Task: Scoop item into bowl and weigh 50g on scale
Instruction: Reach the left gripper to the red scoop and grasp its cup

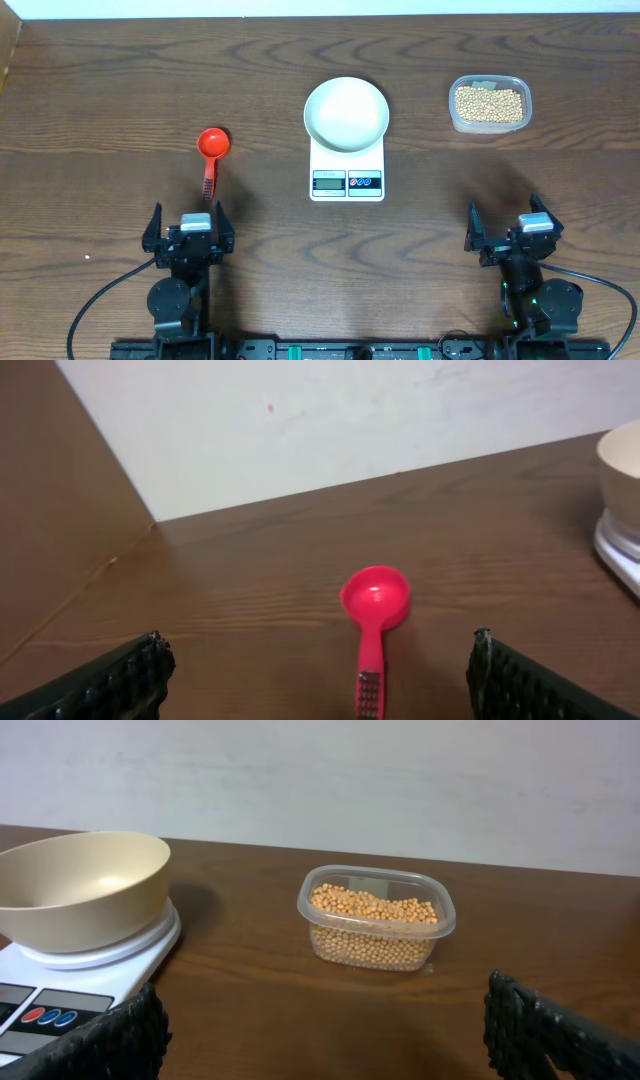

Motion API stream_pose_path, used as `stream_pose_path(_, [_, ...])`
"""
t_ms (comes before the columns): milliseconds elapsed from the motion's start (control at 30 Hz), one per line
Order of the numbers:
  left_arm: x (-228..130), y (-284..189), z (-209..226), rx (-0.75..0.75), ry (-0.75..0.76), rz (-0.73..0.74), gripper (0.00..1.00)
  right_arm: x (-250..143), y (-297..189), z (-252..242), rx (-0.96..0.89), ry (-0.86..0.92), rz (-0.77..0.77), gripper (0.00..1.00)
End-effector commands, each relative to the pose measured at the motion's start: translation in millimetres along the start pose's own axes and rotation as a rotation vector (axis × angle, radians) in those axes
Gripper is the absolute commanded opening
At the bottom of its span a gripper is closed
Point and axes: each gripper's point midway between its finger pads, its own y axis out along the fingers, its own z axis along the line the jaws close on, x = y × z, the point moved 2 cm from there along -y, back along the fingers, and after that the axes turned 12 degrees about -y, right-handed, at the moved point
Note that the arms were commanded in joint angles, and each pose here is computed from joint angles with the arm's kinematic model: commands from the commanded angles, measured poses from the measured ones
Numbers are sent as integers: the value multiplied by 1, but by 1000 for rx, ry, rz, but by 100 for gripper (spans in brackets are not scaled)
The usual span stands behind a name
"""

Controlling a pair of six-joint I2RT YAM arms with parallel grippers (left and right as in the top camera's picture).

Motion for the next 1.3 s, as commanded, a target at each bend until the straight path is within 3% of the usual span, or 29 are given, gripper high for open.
stream_pose_path(0, [-15, 1, -5, -30, -8, 53, 96, 0, 0, 2, 5, 12, -3, 99])
stream_pose_path(733, [4, 1, -4, -30, -23, 78, 96, 0, 0, 2, 5, 12, -3, 99])
stream_pose_path(1033, [51, 13, -14, -113, -47, 120, 96, 0, 0, 2, 5, 12, -3, 99])
stream_pose_path(1267, [86, 44, -20, -157, -132, 269, 96, 0, 0, 1, 4, 12, -4, 99])
